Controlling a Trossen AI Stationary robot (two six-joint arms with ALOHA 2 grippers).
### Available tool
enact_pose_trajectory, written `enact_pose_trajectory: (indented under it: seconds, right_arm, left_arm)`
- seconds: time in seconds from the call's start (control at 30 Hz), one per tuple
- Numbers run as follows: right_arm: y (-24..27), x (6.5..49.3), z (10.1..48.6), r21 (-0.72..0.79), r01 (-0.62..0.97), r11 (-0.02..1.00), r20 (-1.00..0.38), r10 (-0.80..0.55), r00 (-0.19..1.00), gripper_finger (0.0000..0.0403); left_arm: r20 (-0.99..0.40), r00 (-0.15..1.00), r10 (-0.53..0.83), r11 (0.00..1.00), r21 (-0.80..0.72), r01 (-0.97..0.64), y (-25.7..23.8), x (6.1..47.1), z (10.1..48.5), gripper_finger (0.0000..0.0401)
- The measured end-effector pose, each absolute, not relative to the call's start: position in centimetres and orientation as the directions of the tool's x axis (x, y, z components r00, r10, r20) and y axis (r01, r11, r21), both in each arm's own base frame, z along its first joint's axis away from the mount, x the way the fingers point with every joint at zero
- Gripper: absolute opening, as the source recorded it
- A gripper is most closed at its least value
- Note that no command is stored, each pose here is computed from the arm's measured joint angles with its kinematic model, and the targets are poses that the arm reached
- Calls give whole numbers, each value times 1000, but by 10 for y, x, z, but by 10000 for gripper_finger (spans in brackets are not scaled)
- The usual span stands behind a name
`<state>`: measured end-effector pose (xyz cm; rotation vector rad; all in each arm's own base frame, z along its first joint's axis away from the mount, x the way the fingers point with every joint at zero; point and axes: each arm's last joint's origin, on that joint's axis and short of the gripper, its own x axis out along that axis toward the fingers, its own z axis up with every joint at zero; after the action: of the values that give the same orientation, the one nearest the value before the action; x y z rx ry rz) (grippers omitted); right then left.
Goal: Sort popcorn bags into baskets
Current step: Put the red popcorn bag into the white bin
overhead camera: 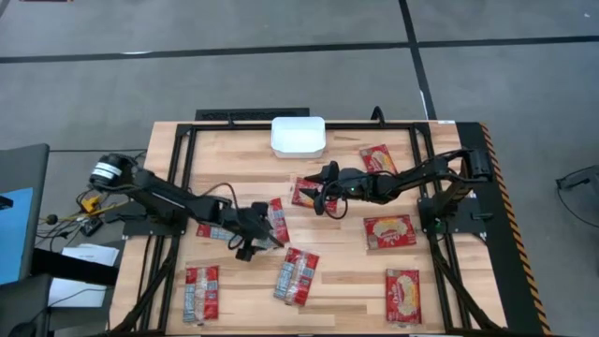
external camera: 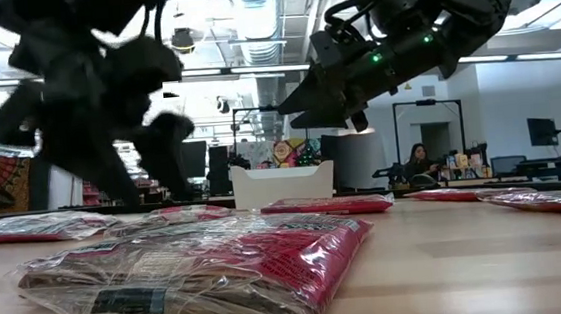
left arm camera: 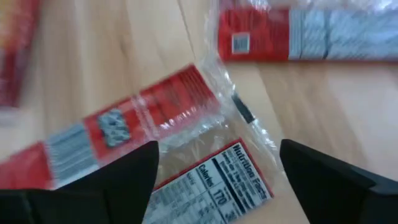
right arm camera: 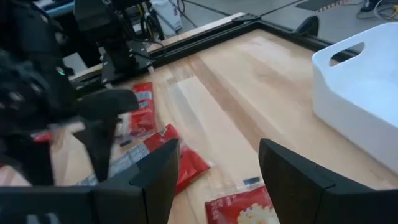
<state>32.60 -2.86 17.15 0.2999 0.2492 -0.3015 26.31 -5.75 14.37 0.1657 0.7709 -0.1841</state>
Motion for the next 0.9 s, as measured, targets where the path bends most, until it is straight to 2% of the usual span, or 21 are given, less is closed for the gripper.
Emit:
enact_pose_trajectory:
  seconds: [0.17,0.3,0.43,0.67,0.9]
  right_arm:
    - [-25,326,171,251,317,915,-286,-243,927,244]
    - [-25,326,172,252,316,915,-281,-243,928,244]
    - [-25,326,172,253,316,914,-278,-244,929,244]
    - [-25,326,172,263,318,911,-278,-244,929,244]
    - [-20,327,172,262,305,916,-281,-230,932,244]
  left_arm:
    - [-756,653,38,971,182,154,-58,267,119,332]
    - [-788,606,110,966,229,122,-56,269,102,305]
    - [-780,615,116,971,221,97,-53,276,91,227]
    - [-764,631,132,959,260,114,-49,279,88,28]
    - [-754,632,178,950,299,89,-46,274,96,2]
